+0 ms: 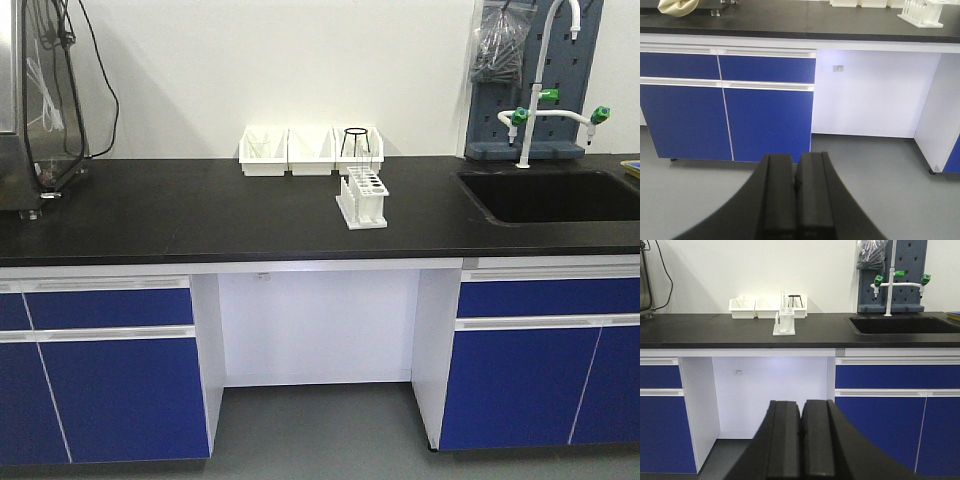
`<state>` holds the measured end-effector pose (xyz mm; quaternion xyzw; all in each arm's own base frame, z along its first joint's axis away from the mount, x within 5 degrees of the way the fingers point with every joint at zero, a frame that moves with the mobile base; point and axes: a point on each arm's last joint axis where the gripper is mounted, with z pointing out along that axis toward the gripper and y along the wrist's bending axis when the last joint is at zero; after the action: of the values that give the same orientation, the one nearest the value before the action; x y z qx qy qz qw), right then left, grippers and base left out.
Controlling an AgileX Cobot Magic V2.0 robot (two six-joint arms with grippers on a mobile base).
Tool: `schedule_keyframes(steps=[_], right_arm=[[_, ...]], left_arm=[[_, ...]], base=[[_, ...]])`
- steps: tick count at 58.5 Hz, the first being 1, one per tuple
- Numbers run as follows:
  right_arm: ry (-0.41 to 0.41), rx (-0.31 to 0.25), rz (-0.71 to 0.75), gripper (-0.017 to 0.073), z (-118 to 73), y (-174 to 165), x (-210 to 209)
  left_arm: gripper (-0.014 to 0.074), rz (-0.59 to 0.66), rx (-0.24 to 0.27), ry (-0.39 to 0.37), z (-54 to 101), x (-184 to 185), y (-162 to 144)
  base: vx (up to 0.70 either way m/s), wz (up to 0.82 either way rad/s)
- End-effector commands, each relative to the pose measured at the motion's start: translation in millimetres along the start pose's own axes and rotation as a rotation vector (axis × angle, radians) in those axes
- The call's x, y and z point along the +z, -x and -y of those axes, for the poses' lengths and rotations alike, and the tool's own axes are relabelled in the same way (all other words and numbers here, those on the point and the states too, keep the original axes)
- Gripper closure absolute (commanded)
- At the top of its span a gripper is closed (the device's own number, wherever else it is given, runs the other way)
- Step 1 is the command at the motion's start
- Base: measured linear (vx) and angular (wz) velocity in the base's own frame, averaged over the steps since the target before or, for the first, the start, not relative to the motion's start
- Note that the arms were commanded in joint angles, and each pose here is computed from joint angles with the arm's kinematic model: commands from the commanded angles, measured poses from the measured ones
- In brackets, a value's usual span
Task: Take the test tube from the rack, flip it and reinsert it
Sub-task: 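Drive the base toward the white test-tube rack on the bench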
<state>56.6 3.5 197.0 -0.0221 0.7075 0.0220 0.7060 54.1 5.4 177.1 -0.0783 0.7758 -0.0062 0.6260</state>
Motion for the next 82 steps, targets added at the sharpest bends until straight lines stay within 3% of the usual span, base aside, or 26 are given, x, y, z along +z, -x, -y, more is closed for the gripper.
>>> schedule_keyframes(steps=[1, 82], right_arm=[[-0.003, -0.010, 0.082, 0.0571, 0.1, 7.4, -0.3], [-0.003, -0.010, 0.081, 0.0571, 0.1, 7.3, -0.3]], left_arm=[[0.0600, 0.096, -0.002, -0.023, 1.8, -1.1, 8.2], [0.0600, 0.096, -0.002, -0.023, 1.8, -1.1, 8.2]], base=[[0.00, 0.00], [0.07, 0.00]])
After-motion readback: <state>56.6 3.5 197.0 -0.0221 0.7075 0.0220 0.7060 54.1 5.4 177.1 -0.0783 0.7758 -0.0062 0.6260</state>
